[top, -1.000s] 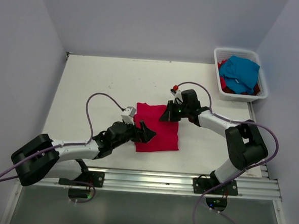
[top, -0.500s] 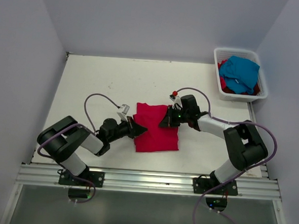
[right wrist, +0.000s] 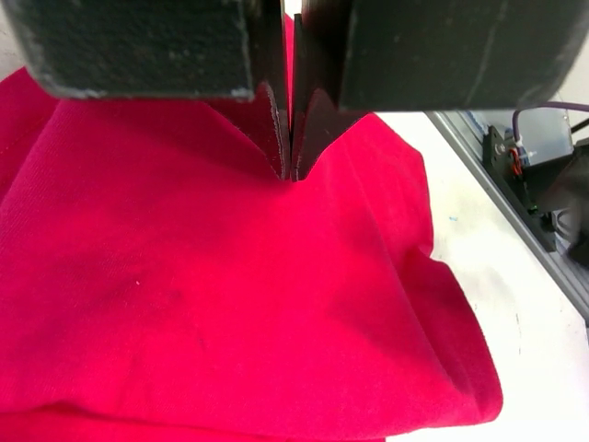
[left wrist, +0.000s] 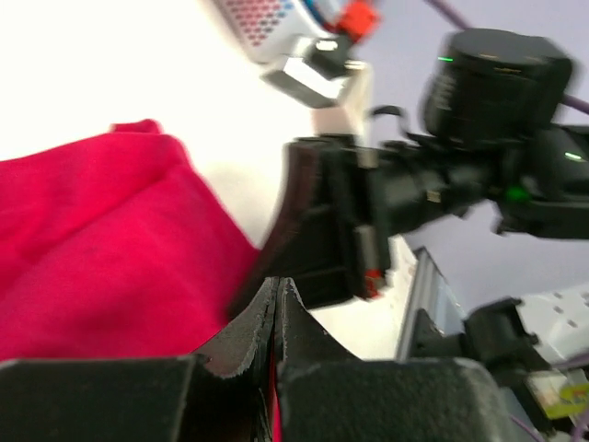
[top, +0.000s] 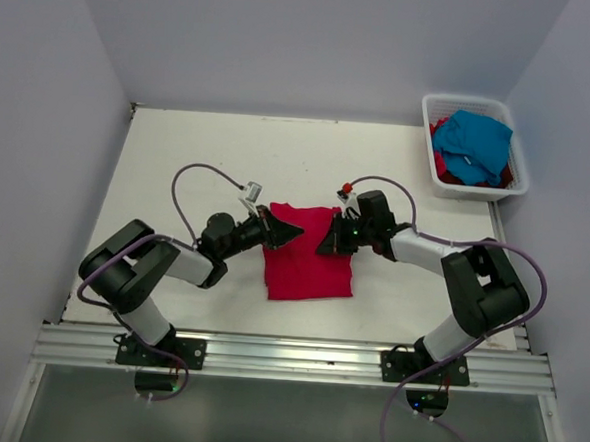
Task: Fold and stack the t-shirts
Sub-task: Put the neatly folded tshirt into the corner of the board with the left arm
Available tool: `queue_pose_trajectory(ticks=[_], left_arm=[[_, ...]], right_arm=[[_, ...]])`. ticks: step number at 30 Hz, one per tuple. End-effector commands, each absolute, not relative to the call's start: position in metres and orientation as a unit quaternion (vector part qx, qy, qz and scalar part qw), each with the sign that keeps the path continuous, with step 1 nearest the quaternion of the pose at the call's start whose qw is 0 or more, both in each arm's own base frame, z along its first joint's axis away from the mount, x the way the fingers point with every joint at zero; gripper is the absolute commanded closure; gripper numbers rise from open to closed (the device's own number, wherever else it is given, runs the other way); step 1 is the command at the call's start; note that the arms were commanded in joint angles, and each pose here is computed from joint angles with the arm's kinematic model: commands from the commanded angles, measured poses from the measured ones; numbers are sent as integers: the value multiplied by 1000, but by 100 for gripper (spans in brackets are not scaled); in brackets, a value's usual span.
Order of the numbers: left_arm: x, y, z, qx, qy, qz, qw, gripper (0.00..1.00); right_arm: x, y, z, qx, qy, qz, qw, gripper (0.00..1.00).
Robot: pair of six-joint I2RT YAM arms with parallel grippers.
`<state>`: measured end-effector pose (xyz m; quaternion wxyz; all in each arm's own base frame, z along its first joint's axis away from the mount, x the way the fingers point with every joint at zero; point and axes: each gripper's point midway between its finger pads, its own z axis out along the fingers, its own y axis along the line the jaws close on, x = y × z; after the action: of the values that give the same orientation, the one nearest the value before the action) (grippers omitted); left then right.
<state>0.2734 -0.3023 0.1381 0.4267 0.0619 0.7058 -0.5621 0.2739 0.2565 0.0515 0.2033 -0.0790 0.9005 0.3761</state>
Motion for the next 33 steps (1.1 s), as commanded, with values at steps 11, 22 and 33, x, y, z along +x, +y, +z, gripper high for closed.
queue_pose_trajectory(ticks=[11,22,33], left_arm=[[328,-287,44,22,788,-460,409,100],[338,-265,17,2,804,-435,406,100],[333,-260,113,33,792,-392,466,41]], right_arm=[[275,249,67,-87,896,366,238,100],[275,249,65,-84,897,364,237,100],[277,250,60,-84,898,363,232,100]])
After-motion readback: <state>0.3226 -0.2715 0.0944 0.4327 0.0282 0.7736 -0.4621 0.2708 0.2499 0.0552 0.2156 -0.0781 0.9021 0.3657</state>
